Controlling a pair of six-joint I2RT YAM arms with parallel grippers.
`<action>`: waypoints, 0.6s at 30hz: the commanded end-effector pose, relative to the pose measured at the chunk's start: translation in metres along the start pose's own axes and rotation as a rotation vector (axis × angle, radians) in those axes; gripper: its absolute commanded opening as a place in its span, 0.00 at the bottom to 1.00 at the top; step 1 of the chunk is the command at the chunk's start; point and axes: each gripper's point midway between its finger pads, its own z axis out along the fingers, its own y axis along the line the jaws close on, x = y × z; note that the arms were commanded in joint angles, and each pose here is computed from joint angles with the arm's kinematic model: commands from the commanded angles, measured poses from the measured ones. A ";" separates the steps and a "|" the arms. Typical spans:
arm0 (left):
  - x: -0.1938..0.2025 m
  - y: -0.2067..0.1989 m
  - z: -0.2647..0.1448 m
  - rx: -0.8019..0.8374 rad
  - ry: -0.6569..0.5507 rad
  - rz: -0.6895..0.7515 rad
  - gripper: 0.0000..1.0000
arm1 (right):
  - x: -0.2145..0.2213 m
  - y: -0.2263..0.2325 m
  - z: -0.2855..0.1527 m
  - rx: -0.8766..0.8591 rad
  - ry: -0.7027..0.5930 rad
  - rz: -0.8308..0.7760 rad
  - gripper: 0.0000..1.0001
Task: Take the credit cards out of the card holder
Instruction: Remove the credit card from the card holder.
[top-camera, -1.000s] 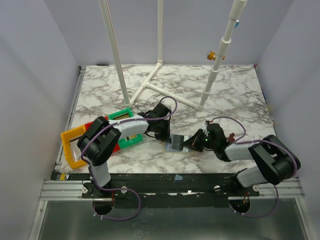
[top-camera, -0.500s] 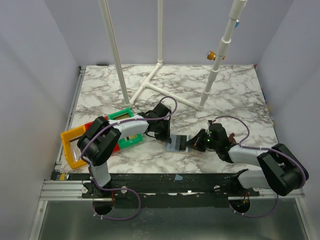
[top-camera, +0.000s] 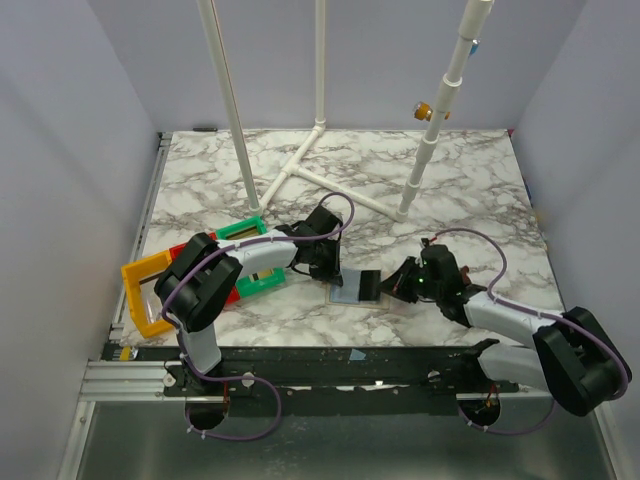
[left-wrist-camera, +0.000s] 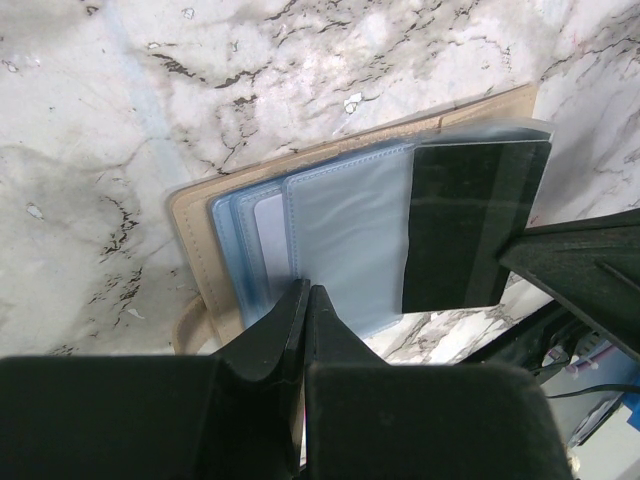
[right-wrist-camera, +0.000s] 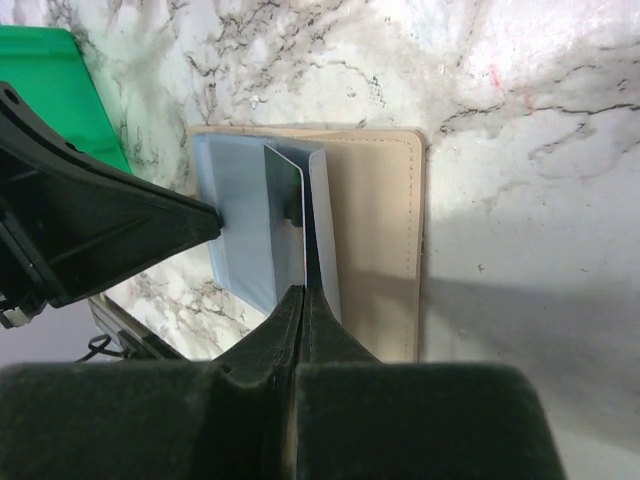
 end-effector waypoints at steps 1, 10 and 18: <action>0.014 0.037 0.006 -0.141 0.033 -0.012 0.00 | -0.013 -0.003 -0.005 0.053 -0.041 -0.033 0.01; 0.007 0.030 -0.001 -0.132 0.013 0.001 0.00 | -0.022 0.010 -0.012 0.042 -0.056 -0.053 0.01; 0.000 0.022 -0.008 -0.115 -0.005 0.011 0.00 | -0.026 0.020 -0.016 0.025 -0.063 -0.062 0.01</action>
